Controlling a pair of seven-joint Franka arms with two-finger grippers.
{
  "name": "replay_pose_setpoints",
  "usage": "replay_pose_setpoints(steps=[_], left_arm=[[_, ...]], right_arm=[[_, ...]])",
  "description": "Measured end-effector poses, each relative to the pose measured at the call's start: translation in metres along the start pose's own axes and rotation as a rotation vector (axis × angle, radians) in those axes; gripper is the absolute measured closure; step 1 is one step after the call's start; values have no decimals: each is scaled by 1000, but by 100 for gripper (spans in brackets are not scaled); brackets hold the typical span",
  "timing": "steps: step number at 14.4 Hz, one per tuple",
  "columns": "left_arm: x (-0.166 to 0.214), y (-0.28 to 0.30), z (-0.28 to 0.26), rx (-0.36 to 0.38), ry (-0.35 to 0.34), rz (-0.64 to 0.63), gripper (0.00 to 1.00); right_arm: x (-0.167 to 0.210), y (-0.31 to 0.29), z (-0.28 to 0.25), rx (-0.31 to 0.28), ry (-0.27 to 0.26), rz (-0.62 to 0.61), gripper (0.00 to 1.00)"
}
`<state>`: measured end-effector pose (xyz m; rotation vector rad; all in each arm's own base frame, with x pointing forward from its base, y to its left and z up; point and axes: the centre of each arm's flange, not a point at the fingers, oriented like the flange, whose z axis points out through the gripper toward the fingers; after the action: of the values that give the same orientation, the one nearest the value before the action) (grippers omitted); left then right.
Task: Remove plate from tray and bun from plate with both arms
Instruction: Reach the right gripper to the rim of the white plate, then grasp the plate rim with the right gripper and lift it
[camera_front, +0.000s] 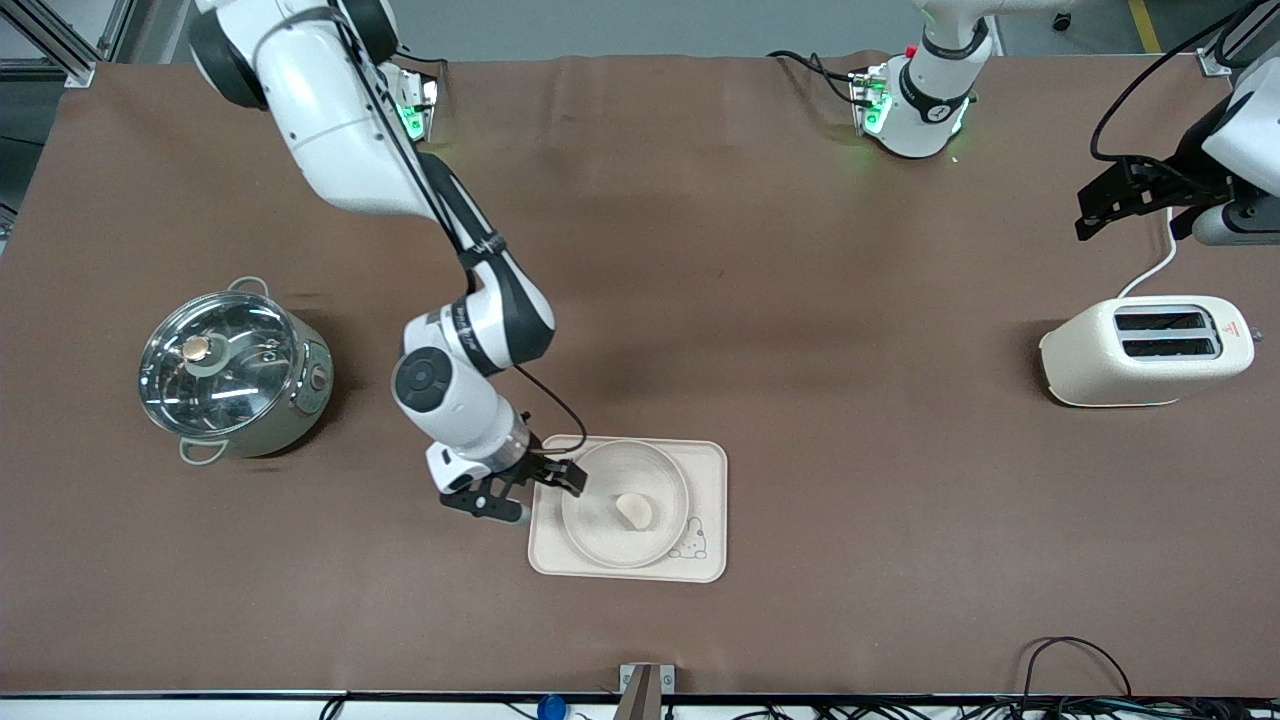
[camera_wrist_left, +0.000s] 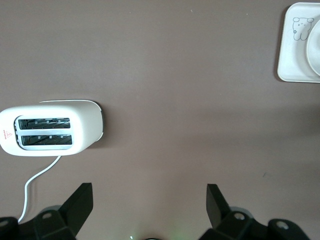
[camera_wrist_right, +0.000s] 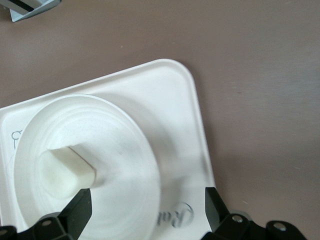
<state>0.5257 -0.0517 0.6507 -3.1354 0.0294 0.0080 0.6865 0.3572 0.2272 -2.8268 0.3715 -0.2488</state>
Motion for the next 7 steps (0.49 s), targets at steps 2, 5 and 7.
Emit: replay_pose_setpoints(steps=[2,5,7], left_arm=[[0,0,0,0,0,0,0],[0,0,1,0,-1,0,0],[0,0,1,0,-1,0,0]], right_arm=[[1,3,18,3,16,0,4],[6,10,26,-5,23,-1,22],[6,10,26,-6,24,-3,43]])
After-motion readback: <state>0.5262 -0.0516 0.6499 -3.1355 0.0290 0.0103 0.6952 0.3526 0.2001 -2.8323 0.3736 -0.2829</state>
